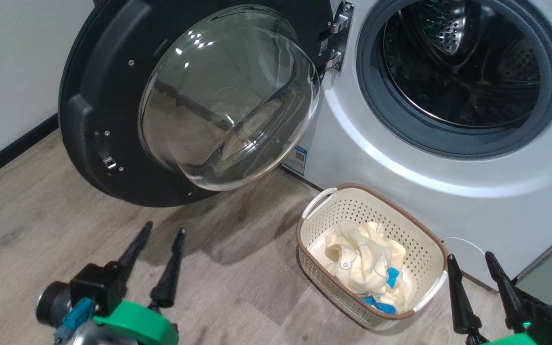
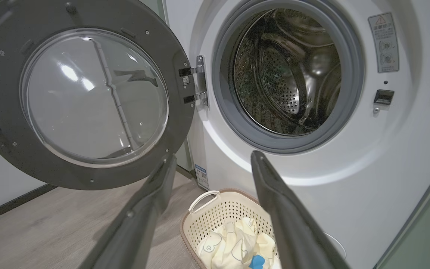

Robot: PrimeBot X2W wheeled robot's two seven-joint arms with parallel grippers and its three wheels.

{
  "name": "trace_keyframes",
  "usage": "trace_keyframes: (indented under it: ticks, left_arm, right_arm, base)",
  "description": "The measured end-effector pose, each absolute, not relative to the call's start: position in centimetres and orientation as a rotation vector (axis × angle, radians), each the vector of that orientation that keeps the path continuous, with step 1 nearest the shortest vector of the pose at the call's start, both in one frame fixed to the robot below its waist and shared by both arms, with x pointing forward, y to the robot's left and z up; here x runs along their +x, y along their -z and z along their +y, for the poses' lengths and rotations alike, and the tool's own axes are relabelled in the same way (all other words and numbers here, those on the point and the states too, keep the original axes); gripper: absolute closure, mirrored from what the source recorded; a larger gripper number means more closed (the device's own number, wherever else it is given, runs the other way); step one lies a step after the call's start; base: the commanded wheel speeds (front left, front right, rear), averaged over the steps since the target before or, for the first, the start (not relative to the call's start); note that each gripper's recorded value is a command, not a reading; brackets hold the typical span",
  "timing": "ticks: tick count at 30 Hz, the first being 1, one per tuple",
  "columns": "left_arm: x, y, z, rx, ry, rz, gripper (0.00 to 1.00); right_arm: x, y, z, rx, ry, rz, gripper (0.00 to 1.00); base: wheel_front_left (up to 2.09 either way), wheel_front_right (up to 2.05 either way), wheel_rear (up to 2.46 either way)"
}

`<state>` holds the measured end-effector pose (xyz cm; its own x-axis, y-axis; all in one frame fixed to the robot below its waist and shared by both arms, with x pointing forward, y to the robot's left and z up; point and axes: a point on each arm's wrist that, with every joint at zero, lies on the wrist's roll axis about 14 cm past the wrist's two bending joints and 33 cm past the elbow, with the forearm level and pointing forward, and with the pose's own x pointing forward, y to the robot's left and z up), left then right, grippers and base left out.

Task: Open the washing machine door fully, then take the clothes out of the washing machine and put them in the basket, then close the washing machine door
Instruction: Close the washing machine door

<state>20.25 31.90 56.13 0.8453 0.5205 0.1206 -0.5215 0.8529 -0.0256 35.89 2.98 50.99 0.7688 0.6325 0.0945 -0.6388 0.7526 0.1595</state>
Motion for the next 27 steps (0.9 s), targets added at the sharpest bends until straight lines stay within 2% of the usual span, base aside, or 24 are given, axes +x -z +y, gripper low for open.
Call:
trace_keyframes:
  ticks: [1,2,14,17,22,27]
  left_arm:
    - [20.3,-56.1,31.8,0.003,-0.547,-0.125,0.74]
    - [20.3,-56.1,31.8,-0.007,-0.542,-0.125,1.00]
    - [20.7,-55.9,31.0,-0.031,-0.500,-0.123,1.00]
    - [20.7,-56.8,30.8,-0.067,-0.485,-0.173,1.00]
    - [20.7,-59.9,30.2,-0.429,-0.445,-0.399,1.00]
    - [19.0,-63.7,32.4,-0.774,-0.392,-0.651,1.00]
  right_arm:
    - [35.9,-51.0,3.0,0.187,-0.694,-0.036,0.00]
    - [35.9,-51.0,3.0,0.187,-0.694,-0.036,0.00]
    - [35.9,-50.9,3.0,0.188,-0.694,-0.033,0.00]
    - [36.0,-50.9,3.0,0.188,-0.695,-0.031,0.00]
    - [36.0,-50.8,3.1,0.189,-0.697,-0.031,0.00]
    - [36.0,-50.9,3.2,0.189,-0.699,-0.032,0.00]
  base:
    - [0.00,0.00,0.00]
    - [0.00,0.00,0.00]
    - [0.00,0.00,0.00]
    - [0.00,0.00,0.00]
    - [0.00,0.00,0.00]
    - [0.00,0.00,0.00]
